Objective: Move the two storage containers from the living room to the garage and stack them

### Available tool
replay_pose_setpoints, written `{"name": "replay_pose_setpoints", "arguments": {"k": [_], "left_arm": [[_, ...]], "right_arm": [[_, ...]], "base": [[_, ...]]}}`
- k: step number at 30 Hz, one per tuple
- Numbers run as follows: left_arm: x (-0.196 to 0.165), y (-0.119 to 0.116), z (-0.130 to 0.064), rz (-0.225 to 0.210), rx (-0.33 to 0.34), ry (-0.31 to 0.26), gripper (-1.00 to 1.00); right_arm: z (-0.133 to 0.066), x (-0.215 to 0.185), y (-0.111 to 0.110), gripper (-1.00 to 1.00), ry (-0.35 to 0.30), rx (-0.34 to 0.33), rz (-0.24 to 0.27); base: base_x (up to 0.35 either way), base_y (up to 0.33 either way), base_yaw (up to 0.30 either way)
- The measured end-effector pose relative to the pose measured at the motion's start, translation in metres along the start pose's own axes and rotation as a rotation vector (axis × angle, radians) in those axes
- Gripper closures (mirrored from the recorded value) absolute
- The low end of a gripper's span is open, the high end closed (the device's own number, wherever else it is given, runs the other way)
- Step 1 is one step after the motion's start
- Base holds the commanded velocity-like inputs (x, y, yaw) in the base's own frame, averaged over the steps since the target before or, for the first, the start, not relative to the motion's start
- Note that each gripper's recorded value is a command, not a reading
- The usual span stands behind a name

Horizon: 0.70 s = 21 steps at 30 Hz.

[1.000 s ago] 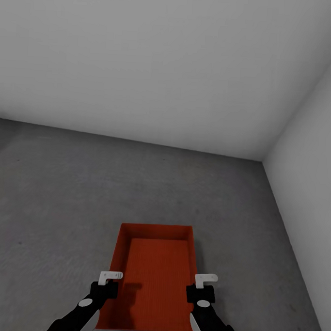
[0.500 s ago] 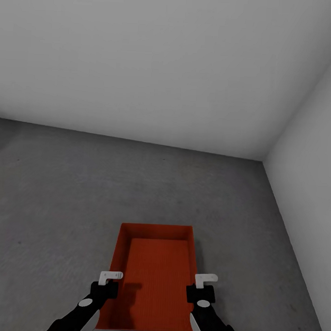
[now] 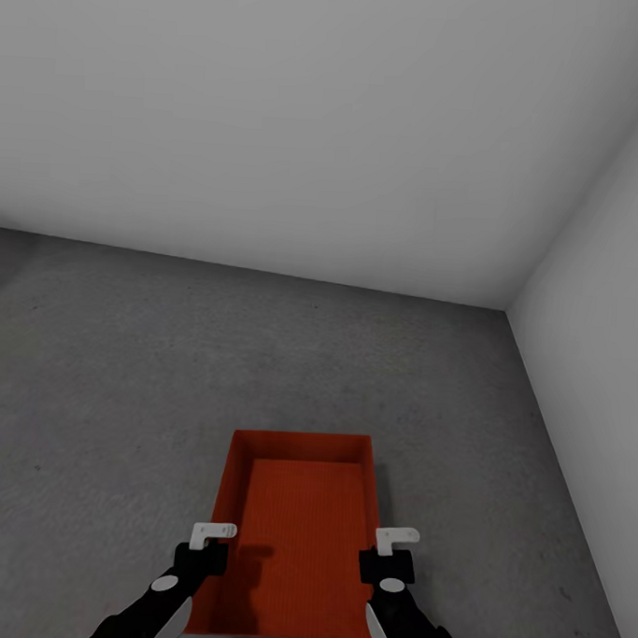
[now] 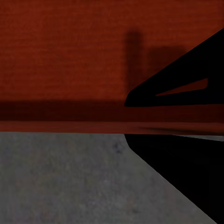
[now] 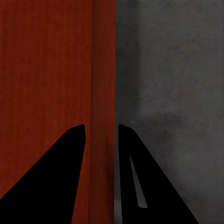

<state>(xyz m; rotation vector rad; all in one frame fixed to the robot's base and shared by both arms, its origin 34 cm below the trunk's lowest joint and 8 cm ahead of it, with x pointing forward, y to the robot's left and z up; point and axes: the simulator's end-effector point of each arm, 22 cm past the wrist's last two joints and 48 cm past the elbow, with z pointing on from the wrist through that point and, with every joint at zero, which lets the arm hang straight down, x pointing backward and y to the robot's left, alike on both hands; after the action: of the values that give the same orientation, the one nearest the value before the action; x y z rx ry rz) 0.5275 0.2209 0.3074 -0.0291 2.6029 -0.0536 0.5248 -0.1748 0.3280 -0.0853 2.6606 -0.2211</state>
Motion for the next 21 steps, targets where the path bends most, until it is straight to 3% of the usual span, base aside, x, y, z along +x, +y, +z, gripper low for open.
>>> {"name": "replay_pose_setpoints", "arguments": {"k": [6,7,8,14,15,21], "left_arm": [[0.0,0.0,0.0,0.001,0.0,0.0,1.0],[0.0,0.0,0.0,0.001,0.0,0.0,1.0],[0.0,0.0,0.0,0.006,-0.001,0.001,1.0],[0.0,0.004,0.0,-0.001,-0.012,0.0,1.0],[0.0,0.005,0.0,-0.001,-0.012,0.0,-1.0],[0.0,0.004,0.0,0.0,-0.011,0.0,-1.0]], "right_arm": [[0.0,0.0,0.0,1.0,0.0,0.0,0.0],[0.0,0.0,0.0,-1.0,0.0,0.0,0.001],[0.001,-0.002,-0.007,-1.0,-0.015,0.011,-0.04],[0.002,-0.001,-0.012,-1.0,-0.014,0.025,-0.043],[0.002,-0.001,-0.012,-1.0,-0.014,0.025,-0.043],[0.002,-0.001,-0.012,-1.0,-0.014,0.025,-0.043]], "base": [[0.0,0.0,0.0],[0.0,0.0,0.0],[0.0,0.0,0.0],[0.0,0.0,0.0],[0.0,0.0,0.0],[0.0,0.0,0.0]]}}
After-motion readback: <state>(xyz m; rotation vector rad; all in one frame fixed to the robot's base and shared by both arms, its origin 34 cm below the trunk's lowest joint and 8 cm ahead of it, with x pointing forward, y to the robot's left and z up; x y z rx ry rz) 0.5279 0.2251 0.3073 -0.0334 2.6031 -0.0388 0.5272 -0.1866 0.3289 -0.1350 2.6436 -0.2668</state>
